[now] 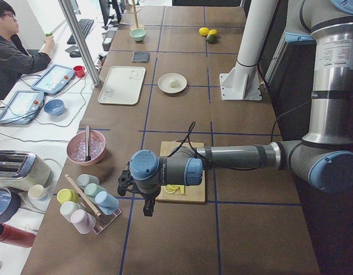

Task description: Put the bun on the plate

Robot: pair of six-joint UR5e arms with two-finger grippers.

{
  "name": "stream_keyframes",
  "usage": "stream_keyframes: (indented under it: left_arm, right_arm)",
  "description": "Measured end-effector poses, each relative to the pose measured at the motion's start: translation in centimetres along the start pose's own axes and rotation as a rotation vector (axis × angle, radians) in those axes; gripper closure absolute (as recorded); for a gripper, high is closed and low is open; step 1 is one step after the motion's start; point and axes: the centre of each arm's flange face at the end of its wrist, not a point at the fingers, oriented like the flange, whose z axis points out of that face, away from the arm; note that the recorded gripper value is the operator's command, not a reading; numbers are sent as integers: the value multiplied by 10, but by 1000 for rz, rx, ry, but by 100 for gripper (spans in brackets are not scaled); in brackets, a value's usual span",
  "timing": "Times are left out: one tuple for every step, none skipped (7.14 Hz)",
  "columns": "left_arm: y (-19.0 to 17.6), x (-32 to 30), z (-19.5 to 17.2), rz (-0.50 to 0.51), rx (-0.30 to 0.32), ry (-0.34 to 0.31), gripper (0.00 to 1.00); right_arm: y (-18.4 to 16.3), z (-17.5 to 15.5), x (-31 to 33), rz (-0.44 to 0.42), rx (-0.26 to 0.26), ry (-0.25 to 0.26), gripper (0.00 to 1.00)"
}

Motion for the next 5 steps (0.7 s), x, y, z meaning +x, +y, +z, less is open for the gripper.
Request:
stream_keyframes:
  left_arm:
    - [1, -1, -4, -1, -3, 0, 0]
    - [2, -2, -6, -2, -3, 0, 0]
    - [2, -2, -6, -3, -4, -1, 0]
    - [3, -3, -6, -5, -5, -1, 0]
    - [4, -3, -6, -6, -6, -1, 0]
  right_arm:
    - [0, 0, 0, 0, 0, 1, 0]
    - [-1, -1, 0, -1, 1, 2, 0]
    - [-1, -1, -1, -2, 2, 3, 0]
    - [-2, -1, -1, -2, 2, 4, 0]
    - [-2, -1, -1, -1, 2, 5, 0]
